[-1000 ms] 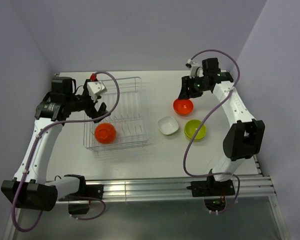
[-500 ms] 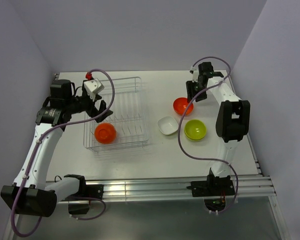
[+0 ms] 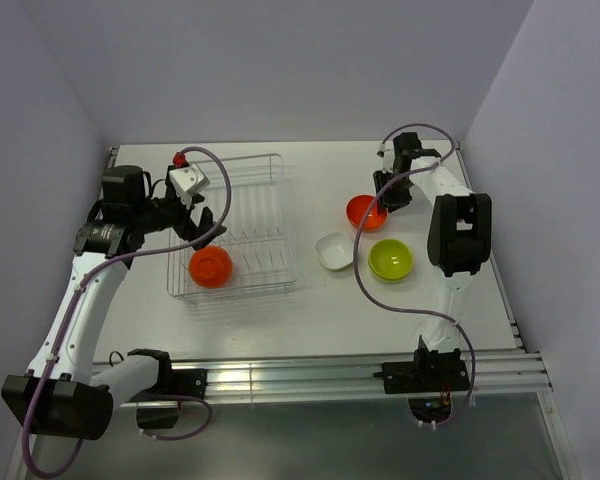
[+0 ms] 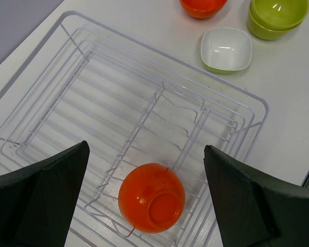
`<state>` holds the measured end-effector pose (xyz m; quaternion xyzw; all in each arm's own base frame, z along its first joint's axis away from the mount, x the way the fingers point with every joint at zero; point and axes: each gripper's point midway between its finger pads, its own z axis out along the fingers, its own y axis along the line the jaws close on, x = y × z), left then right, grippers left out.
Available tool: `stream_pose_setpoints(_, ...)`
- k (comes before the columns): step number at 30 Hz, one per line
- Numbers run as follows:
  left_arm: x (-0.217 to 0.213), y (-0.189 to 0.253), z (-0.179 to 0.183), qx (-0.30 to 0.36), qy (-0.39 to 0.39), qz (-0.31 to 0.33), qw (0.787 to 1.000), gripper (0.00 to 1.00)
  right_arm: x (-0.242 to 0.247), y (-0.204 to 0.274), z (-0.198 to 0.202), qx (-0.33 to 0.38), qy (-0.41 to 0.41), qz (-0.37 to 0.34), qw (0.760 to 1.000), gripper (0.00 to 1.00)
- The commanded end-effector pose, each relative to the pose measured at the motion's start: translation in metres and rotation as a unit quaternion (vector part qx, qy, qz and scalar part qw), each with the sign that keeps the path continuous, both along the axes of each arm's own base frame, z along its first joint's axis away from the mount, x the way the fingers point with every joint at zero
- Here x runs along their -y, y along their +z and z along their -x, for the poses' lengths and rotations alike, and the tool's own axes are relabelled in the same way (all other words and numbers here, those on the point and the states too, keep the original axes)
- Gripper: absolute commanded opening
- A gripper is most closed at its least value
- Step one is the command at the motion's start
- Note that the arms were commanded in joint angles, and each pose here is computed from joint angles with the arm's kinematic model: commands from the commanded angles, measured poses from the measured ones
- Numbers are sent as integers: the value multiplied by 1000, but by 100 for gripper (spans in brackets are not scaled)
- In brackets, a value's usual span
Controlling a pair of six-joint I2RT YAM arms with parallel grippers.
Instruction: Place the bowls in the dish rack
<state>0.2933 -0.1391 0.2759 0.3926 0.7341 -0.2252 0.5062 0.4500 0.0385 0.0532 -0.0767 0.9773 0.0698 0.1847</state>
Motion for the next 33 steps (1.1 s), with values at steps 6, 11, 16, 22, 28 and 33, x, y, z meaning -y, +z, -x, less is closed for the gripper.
stream_pose_setpoints(6, 7, 17, 6, 50, -44, 0, 998, 100, -6, 4, -6, 12, 14, -22, 1000, 12)
stream_pose_setpoints(11, 7, 17, 15, 91, -96, -44, 990, 99, -24, 57, -12, 53, 29, -95, 994, 0)
stream_pose_setpoints(16, 7, 43, 18, 214, -117, -66, 968, 99, -53, 140, 4, 106, 80, -176, 975, 0)
stream_pose_setpoints(22, 21, 66, 25, 382, -166, -131, 900, 100, -93, 178, 69, 65, 151, -306, 938, 0)
stream_pose_setpoints(28, 62, 81, 38, 464, -239, -156, 838, 99, -122, 200, 141, 16, 229, -372, 899, 0)
stream_pose_setpoints(33, 104, 76, 61, 522, -304, -161, 781, 100, -130, 186, 195, -42, 277, -377, 883, 0)
